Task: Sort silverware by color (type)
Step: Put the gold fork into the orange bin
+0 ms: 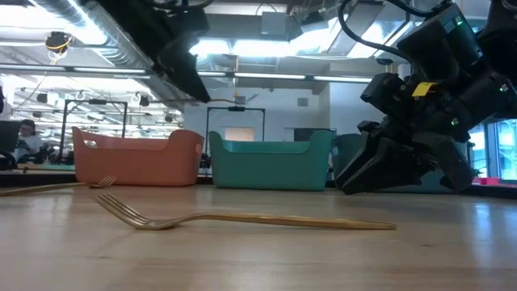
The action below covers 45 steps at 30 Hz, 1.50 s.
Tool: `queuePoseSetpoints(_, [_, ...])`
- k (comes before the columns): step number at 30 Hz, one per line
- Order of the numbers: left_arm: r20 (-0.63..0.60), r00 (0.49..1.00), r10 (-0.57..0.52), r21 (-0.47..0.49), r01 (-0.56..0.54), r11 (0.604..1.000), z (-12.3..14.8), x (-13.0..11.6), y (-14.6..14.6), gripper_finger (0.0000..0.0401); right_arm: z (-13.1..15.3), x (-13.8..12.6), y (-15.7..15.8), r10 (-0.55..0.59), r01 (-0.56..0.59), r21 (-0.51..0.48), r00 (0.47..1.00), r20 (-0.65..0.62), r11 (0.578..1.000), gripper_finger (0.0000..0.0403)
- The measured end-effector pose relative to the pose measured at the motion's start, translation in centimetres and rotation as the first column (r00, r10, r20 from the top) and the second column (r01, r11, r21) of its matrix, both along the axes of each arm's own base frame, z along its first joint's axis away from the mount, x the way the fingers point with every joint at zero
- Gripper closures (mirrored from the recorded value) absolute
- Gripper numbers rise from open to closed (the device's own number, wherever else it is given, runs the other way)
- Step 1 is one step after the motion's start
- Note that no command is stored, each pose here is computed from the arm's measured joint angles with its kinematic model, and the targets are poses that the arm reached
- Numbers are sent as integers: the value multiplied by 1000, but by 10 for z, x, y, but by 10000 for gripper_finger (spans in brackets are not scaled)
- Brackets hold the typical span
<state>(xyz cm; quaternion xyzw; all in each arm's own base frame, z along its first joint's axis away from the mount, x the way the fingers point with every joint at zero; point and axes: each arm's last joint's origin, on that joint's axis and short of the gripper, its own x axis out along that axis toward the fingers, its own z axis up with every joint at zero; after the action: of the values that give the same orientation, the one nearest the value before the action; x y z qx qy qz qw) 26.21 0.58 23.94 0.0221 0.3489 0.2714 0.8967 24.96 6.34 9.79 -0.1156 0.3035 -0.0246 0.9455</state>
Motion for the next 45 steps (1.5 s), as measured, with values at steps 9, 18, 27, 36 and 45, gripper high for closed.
queuePoseSetpoints(9, [77, 985, 156, 38, -159, 987, 9, -53, 27, 378, 2, 2, 0, -20, 20, -6, 999, 29, 1000, 285])
queuePoseSetpoints(18, [39, 955, 294, 119, -297, 948, 8, -93, 62, 378, 3, 2, 0, -20, 20, -5, 999, 34, 1000, 285])
queuePoseSetpoints(27, [-30, 939, 343, 139, -336, 931, -13, -104, 103, 378, 4, 3, -1, -33, 36, -42, 998, 56, 998, 285])
queuePoseSetpoints(36, [-67, 931, 358, 92, -351, 932, -36, -109, 129, 378, 4, 3, -1, -33, 35, -43, 998, 55, 998, 285])
queuePoseSetpoints(45, [-191, 934, 301, 94, -288, 953, -60, -107, 145, 378, 4, 3, -1, -33, 35, -43, 998, 54, 998, 285])
